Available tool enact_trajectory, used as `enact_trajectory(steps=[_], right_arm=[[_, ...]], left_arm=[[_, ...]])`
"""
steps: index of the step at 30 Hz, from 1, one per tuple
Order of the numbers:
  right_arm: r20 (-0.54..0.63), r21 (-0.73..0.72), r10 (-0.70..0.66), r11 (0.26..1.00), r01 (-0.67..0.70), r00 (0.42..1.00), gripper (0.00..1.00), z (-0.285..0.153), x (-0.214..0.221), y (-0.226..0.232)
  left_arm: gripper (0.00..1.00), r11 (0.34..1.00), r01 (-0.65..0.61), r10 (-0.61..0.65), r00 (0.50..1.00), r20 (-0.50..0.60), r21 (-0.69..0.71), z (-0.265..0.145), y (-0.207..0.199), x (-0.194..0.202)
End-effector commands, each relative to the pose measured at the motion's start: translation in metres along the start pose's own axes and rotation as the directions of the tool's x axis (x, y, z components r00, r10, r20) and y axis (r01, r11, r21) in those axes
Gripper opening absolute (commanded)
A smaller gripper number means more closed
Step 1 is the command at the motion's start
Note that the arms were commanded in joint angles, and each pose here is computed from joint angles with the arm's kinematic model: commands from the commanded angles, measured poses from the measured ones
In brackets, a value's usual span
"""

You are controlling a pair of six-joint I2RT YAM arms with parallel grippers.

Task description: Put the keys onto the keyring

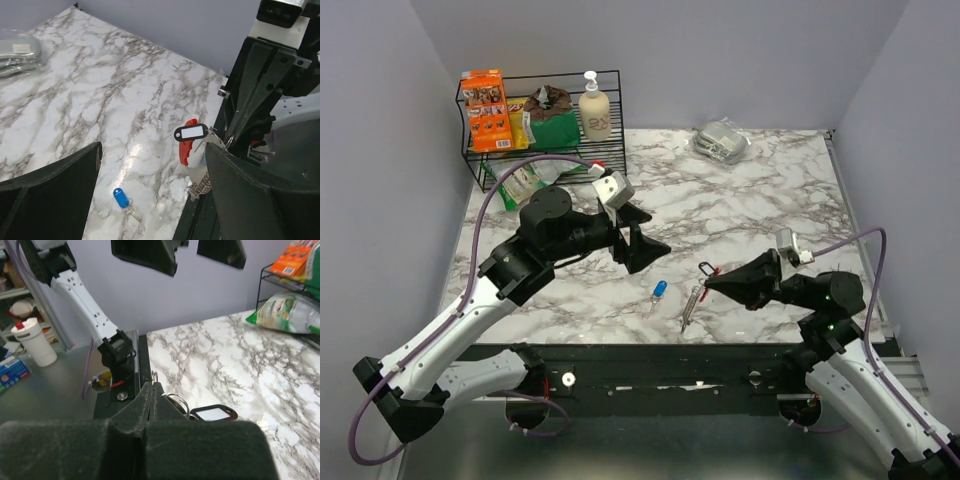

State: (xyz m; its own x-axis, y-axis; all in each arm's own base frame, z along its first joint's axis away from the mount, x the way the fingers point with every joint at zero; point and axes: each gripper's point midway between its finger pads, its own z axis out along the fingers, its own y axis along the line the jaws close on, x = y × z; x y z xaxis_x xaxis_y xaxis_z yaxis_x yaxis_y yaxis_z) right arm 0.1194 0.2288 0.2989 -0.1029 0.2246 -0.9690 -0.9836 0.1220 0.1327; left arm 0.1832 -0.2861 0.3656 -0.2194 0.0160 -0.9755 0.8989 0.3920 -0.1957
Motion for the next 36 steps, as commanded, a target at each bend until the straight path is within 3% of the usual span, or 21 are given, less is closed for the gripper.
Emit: enact_trajectory(steps=[1,7,11,23,27,36], right_arm=[[0.219,0.076,-0.085,0.995,0.070,0.972,0.00,-0.008,-0.044,0.006],[0.367,0.155,-0.122,0.985,0.069,0.922,0.00,-0.025,-0.070,0.011],[0.404,0.177,-0.134,0.982,0.066,0.905,0.00,-0.030,-0.076,0.012],[0.334,0.144,-0.131,0.986,0.086,0.933,0.00,-0.024,-0.065,0.014],[0.297,0.163,-0.124,0.984,0.078,0.947,0.00,-0.022,-0.056,0.006],[0.194,0.181,-0.069,0.983,0.033,0.979,0.00,-0.015,-0.025,-0.013]], left_arm=[[0.93,0.982,0.063,-0.073,0.996,0.052,0.177,0.000,-0.025,-0.010],[0.93,0.976,0.122,-0.131,0.991,0.040,0.178,0.002,-0.018,-0.001],[0.93,0.970,0.186,-0.193,0.981,0.029,0.158,0.006,-0.009,0.011],[0.93,0.942,0.321,-0.318,0.947,0.044,-0.093,0.015,0.039,0.033],[0.94,0.911,0.351,-0.364,0.931,-0.024,-0.215,0.018,0.059,0.064],[0.92,0.882,0.349,-0.421,0.885,-0.199,-0.317,0.027,0.079,0.134]])
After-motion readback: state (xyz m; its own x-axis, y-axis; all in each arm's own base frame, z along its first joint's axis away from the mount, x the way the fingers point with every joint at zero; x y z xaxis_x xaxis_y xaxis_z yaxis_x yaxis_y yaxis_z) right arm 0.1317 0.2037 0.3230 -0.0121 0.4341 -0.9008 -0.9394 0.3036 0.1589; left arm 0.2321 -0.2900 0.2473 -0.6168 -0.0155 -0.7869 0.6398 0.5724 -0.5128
